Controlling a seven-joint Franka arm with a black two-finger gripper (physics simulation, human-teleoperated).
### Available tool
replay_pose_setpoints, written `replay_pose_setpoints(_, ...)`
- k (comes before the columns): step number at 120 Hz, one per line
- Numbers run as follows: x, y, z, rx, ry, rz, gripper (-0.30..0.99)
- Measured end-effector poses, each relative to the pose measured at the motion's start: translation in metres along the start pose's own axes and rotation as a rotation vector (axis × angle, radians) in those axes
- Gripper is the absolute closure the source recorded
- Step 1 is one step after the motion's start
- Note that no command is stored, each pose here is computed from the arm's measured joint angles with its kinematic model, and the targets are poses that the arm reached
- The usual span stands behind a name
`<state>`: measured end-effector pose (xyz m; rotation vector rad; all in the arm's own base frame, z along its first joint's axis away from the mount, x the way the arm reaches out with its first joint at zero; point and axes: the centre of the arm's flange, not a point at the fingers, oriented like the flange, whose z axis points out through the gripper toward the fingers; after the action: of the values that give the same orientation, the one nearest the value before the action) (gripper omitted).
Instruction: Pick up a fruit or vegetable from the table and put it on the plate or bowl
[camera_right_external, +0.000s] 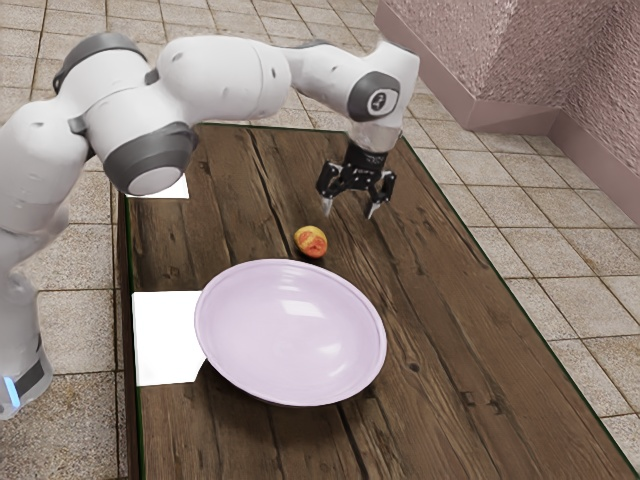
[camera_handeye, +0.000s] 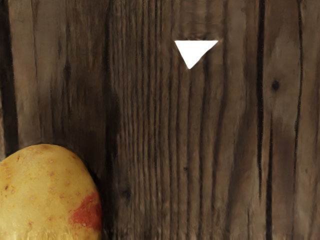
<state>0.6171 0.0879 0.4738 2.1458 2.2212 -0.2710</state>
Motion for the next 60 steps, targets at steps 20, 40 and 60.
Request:
replay_pose_setpoints(20,-0.018,-0.021,0.022,0.031,-0.045,-0.114,0.00)
replay_pose_setpoints(40,-0.017,-0.037,0.018,0.031,-0.041,-0.201,0.00)
replay_pose_setpoints(60,-0.014,-0.040,0.021,0.057,0.008,-0.262,0.00)
